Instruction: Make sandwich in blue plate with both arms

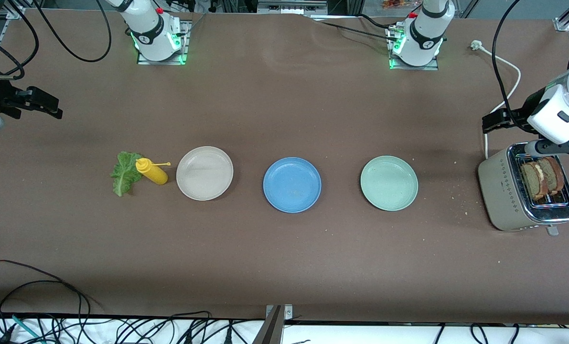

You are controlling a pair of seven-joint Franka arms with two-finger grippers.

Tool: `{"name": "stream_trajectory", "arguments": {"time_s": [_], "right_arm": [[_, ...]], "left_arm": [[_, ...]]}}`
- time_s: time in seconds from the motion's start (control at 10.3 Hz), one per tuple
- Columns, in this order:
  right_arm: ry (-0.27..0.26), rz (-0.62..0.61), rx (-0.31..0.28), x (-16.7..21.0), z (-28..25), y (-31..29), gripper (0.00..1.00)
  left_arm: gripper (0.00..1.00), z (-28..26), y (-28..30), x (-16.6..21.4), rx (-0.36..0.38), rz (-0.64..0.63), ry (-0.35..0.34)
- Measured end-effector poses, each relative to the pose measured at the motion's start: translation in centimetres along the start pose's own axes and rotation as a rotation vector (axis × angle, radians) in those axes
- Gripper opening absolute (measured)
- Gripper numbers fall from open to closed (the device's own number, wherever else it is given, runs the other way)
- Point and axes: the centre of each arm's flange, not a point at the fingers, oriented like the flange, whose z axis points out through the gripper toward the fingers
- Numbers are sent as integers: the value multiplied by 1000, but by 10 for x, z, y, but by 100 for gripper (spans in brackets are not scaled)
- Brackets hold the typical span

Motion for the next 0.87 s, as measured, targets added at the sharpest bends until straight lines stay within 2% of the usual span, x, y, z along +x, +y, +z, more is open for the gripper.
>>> {"name": "stream_trajectory", "arguments": {"time_s": [0.87], "right_arm": [[0,0,0,0,0,0,100]], "left_arm": [[100,0,3,-2,1,6,-6]]}}
